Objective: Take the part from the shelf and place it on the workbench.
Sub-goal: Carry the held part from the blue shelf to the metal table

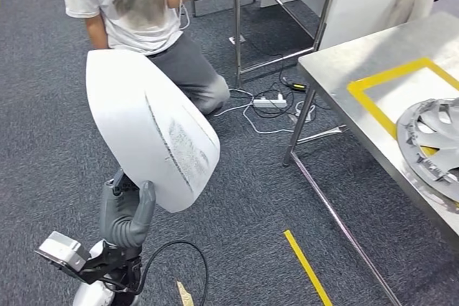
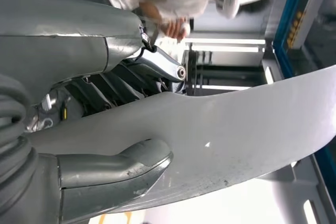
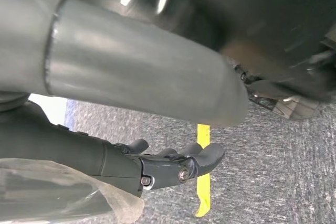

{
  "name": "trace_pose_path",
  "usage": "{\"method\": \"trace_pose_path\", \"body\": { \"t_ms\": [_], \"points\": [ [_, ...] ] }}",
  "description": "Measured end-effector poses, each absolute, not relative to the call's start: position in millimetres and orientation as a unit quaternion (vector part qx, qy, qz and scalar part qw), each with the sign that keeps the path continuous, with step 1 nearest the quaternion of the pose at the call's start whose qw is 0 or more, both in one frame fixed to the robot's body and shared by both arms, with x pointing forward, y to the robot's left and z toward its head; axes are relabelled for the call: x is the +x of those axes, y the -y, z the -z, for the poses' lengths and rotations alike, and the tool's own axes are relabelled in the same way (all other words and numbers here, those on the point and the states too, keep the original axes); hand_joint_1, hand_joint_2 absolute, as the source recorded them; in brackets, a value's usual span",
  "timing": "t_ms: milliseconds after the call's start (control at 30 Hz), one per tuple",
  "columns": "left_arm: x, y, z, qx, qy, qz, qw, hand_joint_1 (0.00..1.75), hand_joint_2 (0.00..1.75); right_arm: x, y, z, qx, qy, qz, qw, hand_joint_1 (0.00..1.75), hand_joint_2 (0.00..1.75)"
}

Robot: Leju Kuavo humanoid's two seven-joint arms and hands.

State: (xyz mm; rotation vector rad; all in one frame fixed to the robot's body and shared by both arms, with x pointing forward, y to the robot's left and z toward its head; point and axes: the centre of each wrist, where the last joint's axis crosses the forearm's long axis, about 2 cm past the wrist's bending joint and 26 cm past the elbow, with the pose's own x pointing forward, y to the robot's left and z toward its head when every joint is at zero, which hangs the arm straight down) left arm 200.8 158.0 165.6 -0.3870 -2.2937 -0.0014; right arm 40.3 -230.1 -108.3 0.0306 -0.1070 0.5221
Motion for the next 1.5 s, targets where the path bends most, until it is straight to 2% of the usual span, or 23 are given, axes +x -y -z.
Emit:
{"method": "trace_pose_path", "body": {
  "t_ms": [267, 1500],
  "points": [
    [201.3, -157.8, -169.7, -0.210, 0.895, -0.029, 0.393, 1.75, 1.75, 43.3, 230.0, 108.0, 0.012, 0.051, -0.262, 0.964, 0.00, 0.00],
    [202.7, -160.1, -170.3, -0.173, 0.900, -0.021, 0.399, 1.75, 1.75, 41.0, 231.1, 108.4, -0.012, 0.018, -0.260, 0.965, 0.00, 0.00]
  ]
}}
